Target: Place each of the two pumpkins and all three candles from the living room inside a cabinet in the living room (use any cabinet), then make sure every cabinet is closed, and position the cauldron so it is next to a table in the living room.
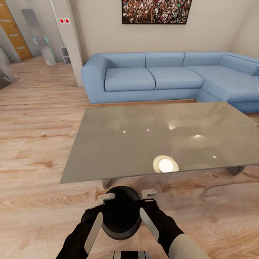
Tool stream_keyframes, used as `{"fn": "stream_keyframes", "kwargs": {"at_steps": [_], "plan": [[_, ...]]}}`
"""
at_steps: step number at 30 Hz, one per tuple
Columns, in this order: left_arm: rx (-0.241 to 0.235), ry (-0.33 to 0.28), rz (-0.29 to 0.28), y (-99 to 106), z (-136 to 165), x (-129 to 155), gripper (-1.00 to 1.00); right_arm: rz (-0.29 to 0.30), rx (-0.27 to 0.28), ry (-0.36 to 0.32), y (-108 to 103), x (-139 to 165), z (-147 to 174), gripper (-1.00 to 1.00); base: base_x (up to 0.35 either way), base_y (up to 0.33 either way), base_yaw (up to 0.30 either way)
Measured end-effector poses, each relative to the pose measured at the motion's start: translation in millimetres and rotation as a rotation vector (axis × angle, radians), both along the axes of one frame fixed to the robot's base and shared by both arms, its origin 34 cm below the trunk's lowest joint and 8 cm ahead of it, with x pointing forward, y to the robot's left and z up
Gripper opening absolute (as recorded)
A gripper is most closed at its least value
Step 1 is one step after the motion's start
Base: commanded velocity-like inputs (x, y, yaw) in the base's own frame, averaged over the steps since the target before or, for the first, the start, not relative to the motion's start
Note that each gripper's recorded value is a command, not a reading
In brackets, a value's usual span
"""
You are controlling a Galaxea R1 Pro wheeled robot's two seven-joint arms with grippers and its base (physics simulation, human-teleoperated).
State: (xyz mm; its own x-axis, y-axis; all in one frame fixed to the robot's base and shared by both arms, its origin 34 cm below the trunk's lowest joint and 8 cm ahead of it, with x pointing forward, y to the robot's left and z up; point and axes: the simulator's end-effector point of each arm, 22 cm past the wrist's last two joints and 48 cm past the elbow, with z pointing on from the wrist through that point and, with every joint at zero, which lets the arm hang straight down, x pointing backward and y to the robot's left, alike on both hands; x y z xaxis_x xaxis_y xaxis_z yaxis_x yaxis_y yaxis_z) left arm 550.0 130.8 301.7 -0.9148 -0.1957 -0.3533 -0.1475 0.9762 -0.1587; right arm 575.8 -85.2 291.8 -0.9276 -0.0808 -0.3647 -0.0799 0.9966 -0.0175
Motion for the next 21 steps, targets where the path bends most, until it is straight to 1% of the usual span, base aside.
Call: {"fn": "stream_keyframes", "kwargs": {"at_steps": [8, 10, 13, 14, 18, 21], "plan": [[0.007, 0.002, 0.006, 3, 17, 4, 1.00, 0.000, 0.000, 0.001, 0, 4, 18, 1.00, -0.002, 0.000, 0.000], [0.032, 0.009, 0.018, 10, 20, 4, 1.00, 0.000, 0.000, 0.001, 0, 5, 22, 1.00, 0.000, 0.000, 0.000], [0.099, 0.027, 0.048, 26, 25, 2, 1.00, 0.000, 0.000, 0.001, 0, 7, 29, 1.00, 0.000, 0.000, 0.000], [0.110, 0.030, 0.052, 29, 27, 2, 1.00, 0.000, 0.000, 0.002, 0, 7, 31, 1.00, 0.000, 0.000, 0.000], [0.127, 0.037, 0.059, 33, 34, 2, 1.00, 0.001, -0.001, 0.007, 0, 8, 38, 1.00, -0.001, 0.000, 0.000], [0.130, 0.042, 0.059, 33, 40, 2, 1.00, 0.001, -0.002, 0.011, -1, 8, 44, 1.00, -0.192, 0.000, 0.000]]}}
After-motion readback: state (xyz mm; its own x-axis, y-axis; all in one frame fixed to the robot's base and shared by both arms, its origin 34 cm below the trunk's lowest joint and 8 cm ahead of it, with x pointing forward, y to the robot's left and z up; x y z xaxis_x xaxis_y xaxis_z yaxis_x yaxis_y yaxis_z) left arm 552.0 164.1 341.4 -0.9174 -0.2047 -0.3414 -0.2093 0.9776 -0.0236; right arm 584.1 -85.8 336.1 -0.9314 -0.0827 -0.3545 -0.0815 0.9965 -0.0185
